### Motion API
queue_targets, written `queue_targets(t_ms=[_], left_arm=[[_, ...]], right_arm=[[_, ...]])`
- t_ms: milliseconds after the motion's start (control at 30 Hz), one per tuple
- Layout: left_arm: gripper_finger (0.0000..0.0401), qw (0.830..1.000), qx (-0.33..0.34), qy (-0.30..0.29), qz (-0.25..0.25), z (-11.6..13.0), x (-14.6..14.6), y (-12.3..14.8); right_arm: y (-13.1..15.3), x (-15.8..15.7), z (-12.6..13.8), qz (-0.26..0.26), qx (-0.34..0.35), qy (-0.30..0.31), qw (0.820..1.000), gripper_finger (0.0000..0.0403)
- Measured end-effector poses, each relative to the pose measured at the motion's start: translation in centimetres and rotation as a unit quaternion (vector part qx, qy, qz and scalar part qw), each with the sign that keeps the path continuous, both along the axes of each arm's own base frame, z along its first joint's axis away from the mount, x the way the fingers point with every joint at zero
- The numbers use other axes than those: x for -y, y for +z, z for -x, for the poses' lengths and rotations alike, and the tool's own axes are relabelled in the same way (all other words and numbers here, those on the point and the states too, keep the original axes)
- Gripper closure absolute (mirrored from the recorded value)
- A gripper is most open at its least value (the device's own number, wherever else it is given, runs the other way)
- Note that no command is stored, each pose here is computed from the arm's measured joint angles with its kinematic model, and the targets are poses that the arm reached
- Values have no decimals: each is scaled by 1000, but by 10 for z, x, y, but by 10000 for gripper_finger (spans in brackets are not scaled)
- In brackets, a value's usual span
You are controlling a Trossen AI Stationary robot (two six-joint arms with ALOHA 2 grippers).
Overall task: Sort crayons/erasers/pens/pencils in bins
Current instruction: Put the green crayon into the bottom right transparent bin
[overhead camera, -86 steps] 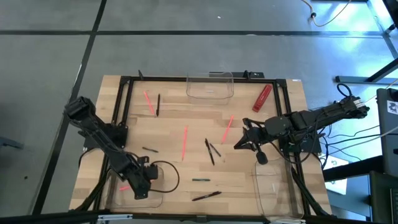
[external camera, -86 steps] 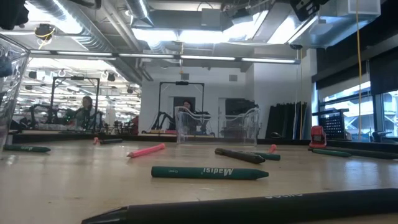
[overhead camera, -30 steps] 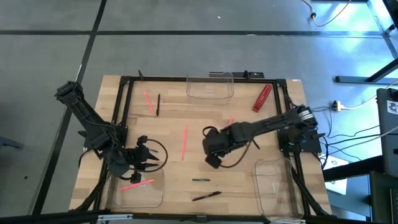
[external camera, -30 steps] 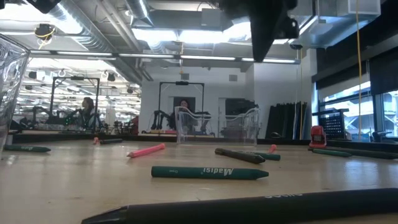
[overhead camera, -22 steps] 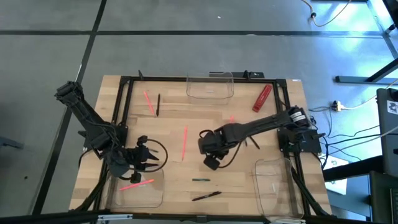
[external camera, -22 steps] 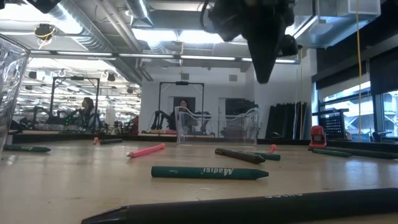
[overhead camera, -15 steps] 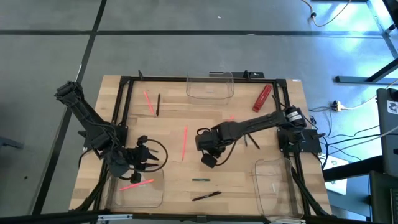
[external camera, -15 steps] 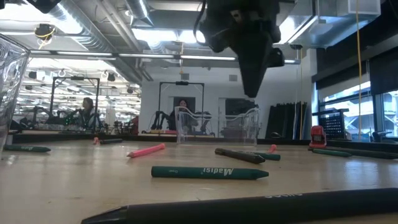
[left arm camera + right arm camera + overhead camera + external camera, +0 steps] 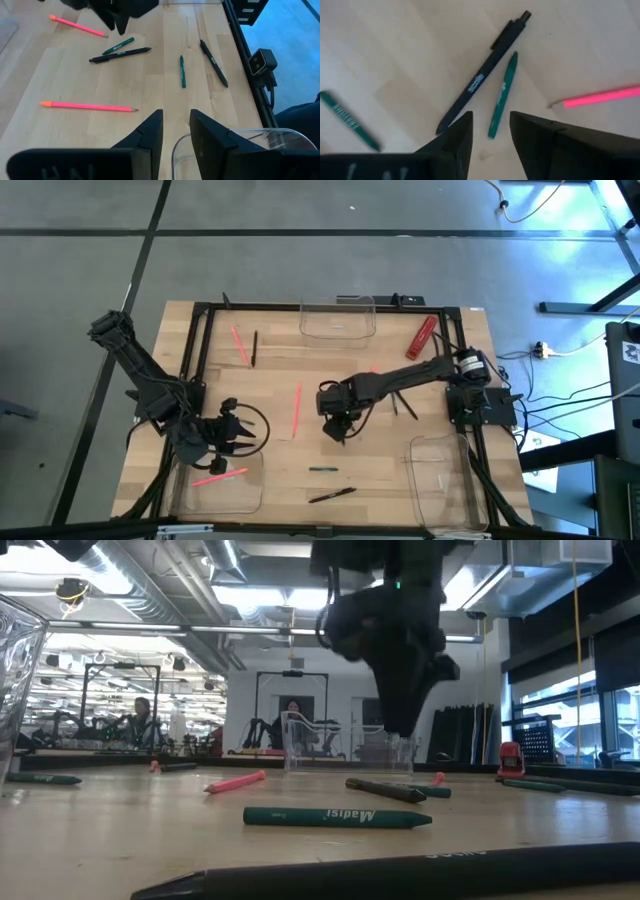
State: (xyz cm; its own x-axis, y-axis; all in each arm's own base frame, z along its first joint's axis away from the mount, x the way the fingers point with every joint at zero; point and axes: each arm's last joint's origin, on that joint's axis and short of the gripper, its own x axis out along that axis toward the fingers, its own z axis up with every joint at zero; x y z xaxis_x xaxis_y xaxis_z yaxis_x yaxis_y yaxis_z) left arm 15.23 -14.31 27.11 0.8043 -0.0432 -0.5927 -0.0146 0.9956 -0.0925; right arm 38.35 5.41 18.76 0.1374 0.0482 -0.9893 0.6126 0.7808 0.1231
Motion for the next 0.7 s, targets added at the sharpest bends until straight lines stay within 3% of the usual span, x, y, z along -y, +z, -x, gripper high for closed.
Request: queue_targets(t_ms=[700], left_arm=[[312, 1000, 3, 1, 4, 0, 0, 0]], right_arm=[[-52, 7, 16, -2, 32, -5, 999, 277]])
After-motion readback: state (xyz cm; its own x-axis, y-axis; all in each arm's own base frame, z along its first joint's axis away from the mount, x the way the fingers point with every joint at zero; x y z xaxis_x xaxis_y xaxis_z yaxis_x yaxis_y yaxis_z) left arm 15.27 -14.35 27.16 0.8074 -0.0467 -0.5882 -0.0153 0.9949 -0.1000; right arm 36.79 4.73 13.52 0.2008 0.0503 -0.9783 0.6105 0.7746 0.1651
